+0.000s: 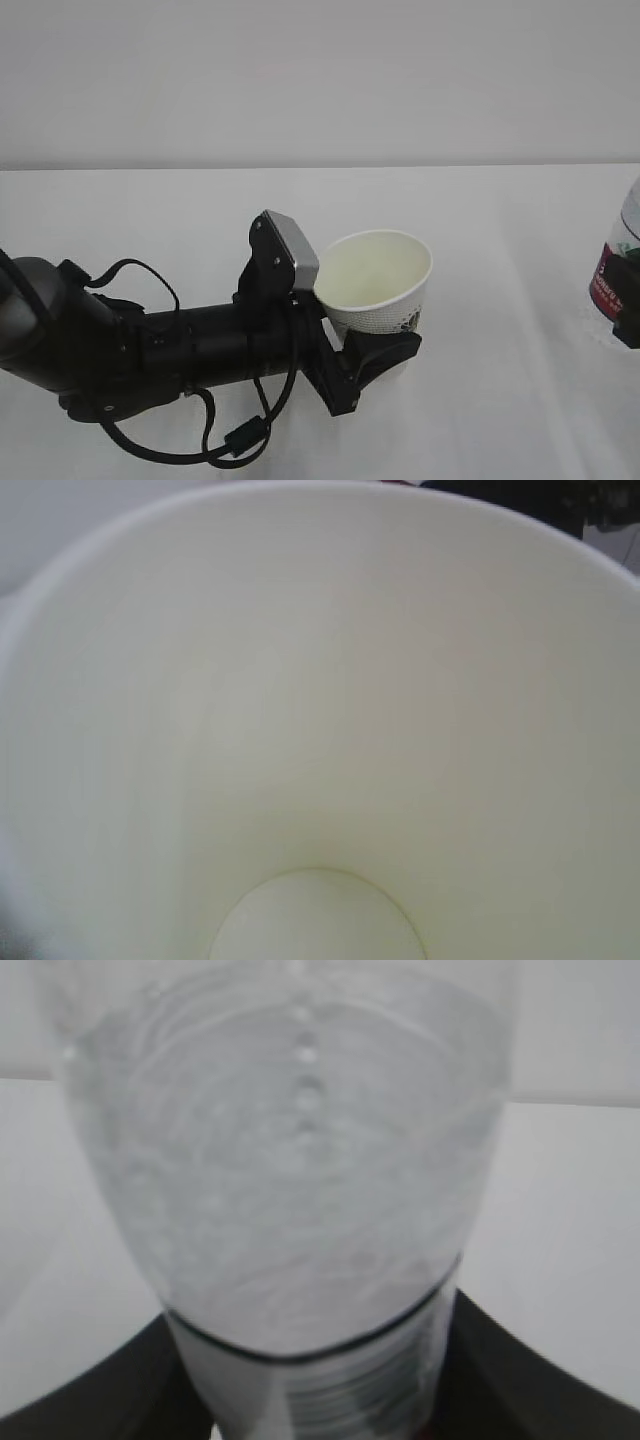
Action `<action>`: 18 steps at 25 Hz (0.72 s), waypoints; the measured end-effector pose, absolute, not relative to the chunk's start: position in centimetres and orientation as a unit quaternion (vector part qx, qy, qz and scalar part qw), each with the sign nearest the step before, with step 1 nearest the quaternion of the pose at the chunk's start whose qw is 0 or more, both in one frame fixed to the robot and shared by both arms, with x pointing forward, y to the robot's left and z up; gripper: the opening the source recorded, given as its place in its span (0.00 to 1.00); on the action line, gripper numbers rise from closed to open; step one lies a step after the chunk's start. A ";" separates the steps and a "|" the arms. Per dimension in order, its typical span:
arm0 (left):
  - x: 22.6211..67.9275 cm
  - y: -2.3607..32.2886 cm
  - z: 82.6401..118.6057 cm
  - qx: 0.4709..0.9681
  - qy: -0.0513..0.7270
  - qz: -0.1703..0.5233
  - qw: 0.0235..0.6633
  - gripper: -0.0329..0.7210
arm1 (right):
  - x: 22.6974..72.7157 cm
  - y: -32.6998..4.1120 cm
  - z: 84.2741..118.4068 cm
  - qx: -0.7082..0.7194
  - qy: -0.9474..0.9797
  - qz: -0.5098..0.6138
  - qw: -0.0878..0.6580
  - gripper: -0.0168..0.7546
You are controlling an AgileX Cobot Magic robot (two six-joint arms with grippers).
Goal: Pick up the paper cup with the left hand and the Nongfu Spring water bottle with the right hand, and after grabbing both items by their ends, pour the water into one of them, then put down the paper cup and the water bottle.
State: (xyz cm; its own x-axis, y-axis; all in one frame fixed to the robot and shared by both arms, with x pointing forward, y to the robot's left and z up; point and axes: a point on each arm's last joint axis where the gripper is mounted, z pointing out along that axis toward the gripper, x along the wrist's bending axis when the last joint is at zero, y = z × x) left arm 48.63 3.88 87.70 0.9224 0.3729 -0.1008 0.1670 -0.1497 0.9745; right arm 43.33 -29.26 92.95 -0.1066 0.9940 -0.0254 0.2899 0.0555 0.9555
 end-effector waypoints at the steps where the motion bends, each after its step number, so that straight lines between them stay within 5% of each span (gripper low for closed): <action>1: 48.5 3.8 87.7 0.755 0.178 0.081 0.626 0.77 | 43.3 -29.3 93.0 0.532 0.604 0.435 0.405 0.56; 18: 47.5 1.7 88.0 0.762 0.163 0.061 0.624 0.77 | 42.1 -29.4 94.3 0.547 0.597 0.431 0.399 0.56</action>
